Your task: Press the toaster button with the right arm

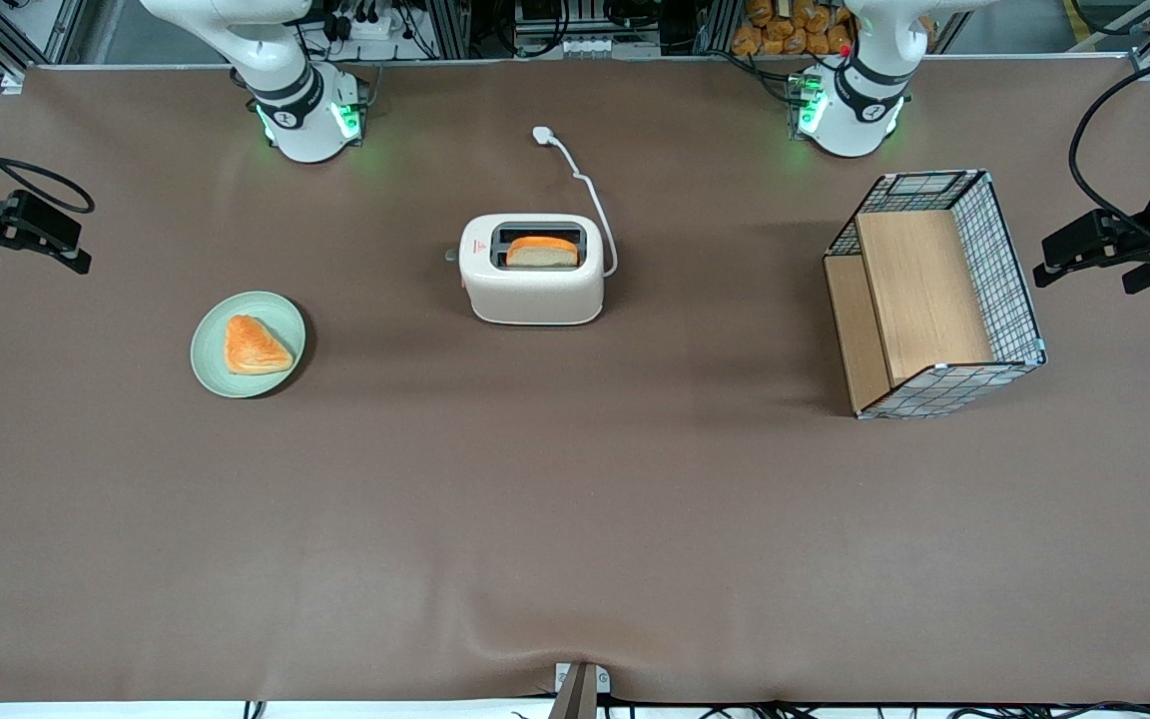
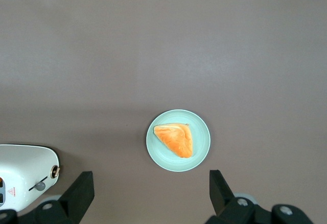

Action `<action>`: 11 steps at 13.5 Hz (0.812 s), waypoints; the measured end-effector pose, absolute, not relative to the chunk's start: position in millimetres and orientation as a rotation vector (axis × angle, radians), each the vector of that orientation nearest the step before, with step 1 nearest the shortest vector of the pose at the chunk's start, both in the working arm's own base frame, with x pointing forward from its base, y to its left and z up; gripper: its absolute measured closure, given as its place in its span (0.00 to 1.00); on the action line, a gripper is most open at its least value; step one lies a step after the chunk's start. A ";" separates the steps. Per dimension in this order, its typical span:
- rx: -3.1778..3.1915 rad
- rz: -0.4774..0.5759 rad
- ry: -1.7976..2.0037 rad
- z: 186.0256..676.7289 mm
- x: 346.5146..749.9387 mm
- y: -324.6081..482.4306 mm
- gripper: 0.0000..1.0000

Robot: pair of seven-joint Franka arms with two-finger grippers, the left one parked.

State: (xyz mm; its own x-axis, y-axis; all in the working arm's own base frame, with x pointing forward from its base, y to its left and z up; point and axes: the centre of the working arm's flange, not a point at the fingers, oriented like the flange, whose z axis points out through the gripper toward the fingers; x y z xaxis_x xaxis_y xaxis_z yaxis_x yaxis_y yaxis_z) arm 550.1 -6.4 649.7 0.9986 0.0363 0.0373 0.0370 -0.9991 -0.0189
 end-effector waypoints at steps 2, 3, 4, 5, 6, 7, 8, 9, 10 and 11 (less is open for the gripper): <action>-3.121 -0.067 -0.056 650.5 550.6 -6.8 0.00; -3.121 -0.068 -0.055 650.7 550.7 -7.4 0.00; -3.121 -0.068 -0.052 650.6 550.8 -8.3 0.00; -3.121 -0.068 -0.050 650.4 550.9 -9.0 0.00; -3.121 -0.068 -0.048 650.3 551.0 -9.6 0.00; -3.122 -0.068 -0.047 650.2 551.1 -9.9 0.00; -3.122 -0.068 -0.046 650.1 551.2 -10.1 0.00; -3.122 -0.068 -0.044 649.9 551.4 -10.6 0.00; -3.122 -0.068 -0.041 649.7 551.6 -11.8 0.00; -3.122 -0.068 -0.037 649.4 551.7 -13.4 0.00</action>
State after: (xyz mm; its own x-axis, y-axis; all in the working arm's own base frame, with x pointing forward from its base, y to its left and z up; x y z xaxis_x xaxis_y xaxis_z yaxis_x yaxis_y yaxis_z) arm 551.7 -13.4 649.4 0.9988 0.0230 0.0435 0.0238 -0.9995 -0.0183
